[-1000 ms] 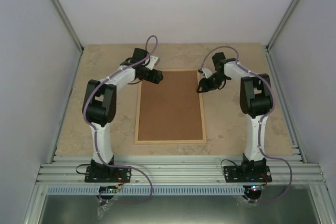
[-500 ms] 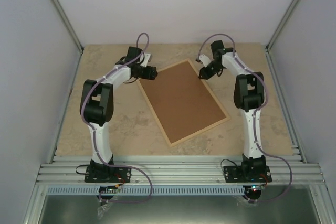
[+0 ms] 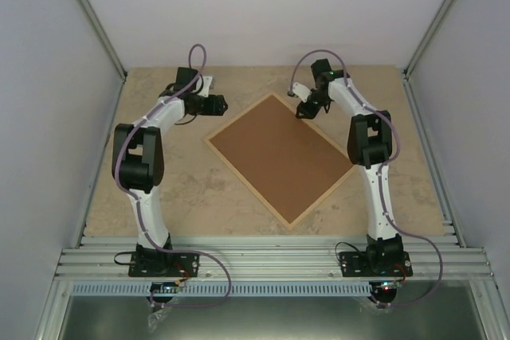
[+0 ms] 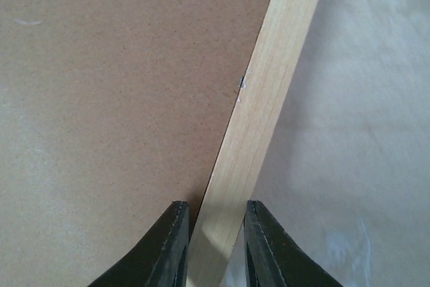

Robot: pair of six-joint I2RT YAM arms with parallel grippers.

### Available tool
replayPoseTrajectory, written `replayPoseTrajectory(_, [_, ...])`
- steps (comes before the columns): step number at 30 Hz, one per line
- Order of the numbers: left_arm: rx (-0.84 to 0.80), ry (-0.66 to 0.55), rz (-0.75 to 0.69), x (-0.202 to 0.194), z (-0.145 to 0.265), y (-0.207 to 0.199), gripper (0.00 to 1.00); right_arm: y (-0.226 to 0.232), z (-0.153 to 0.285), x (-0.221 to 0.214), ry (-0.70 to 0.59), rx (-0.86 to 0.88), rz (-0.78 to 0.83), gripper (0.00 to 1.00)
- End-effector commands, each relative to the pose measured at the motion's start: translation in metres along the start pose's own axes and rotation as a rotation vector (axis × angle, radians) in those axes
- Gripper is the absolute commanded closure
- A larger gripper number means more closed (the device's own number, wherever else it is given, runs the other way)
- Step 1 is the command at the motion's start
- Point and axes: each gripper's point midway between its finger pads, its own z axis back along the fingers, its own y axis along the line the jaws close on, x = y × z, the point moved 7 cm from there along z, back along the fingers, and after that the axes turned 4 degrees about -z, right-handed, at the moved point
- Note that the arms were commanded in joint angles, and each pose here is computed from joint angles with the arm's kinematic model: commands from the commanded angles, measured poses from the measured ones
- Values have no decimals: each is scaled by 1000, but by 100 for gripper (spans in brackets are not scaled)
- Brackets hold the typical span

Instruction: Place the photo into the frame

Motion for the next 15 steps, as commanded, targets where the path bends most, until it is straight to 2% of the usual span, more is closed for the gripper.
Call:
replayPoseTrajectory(1, [-44,-53,45,10,29,6,17,25,-55,-14,138,59,254,85])
replayPoseTrajectory(6, [-87,-35,-9,4,40,6,18,56,-51,4,108,127,565,87])
replayPoseTrajectory(11, [-156,60,-103,-16,38,0,21,112,-35,34,-15,215,770,86])
replayPoseTrajectory(15, [-189,156,-163,-39,28,0,24,150,-31,49,-93,215,928,85])
